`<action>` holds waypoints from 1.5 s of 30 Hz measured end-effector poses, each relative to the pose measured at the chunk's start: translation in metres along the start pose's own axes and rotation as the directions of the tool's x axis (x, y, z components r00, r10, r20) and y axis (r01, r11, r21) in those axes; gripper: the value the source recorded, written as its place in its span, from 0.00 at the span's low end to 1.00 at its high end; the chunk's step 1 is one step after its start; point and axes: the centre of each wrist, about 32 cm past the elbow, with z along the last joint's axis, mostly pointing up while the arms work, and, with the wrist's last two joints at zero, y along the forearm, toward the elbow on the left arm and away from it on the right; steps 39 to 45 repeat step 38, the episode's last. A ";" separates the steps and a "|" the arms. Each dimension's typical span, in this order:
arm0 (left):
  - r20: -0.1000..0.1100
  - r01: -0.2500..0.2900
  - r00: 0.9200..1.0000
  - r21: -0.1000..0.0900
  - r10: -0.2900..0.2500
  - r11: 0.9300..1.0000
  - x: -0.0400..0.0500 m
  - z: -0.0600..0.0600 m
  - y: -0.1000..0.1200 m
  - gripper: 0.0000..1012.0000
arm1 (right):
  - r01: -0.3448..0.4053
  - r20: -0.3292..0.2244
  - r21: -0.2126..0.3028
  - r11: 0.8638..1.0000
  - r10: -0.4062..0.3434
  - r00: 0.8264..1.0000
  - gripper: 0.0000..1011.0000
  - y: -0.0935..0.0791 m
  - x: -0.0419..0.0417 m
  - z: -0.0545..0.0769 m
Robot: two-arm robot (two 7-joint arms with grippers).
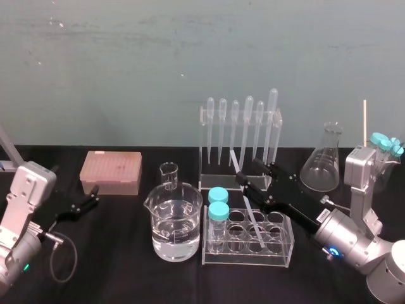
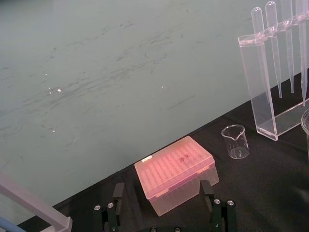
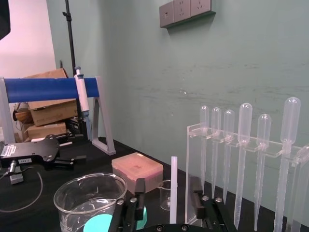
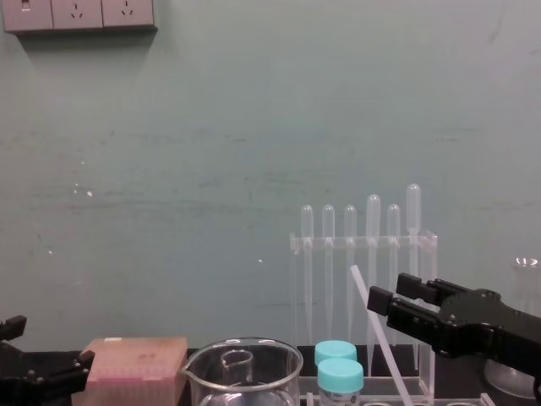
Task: Pick up the stirring rod with one hand, then place it down.
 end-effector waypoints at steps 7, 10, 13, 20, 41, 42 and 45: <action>0.000 0.000 1.000 0.000 0.000 1.000 0.0000 0.000 0.000 0.99 | 0.114 0.024 -0.022 0.993 -0.113 0.993 0.78 -0.005 0.0001 0.004; 0.000 0.000 1.000 0.000 0.000 1.000 0.0000 0.000 0.000 0.99 | 0.276 0.072 -0.069 0.959 -0.272 0.960 0.87 -0.015 -0.0001 0.004; 0.000 0.000 1.000 0.000 0.000 1.000 0.0000 0.000 0.000 0.99 | 0.423 0.129 -0.124 0.897 -0.409 0.904 0.96 -0.026 0.0007 0.000; 0.000 0.000 1.000 0.000 0.000 1.000 0.0000 0.000 0.000 0.99 | 0.583 0.182 -0.201 0.787 -0.555 0.812 0.99 -0.045 0.0031 -0.010; 0.000 0.000 1.000 0.000 0.000 1.000 0.0000 0.000 0.000 0.99 | 0.597 0.183 -0.216 0.773 -0.569 0.802 0.99 -0.047 0.0021 -0.013; 0.000 0.000 1.000 0.000 0.000 1.000 0.0000 0.000 0.000 0.99 | 0.597 0.183 -0.216 0.773 -0.569 0.802 0.99 -0.047 0.0021 -0.013; 0.000 0.000 1.000 0.000 0.000 1.000 0.0000 0.000 0.000 0.99 | 0.597 0.183 -0.216 0.773 -0.569 0.802 0.99 -0.047 0.0021 -0.013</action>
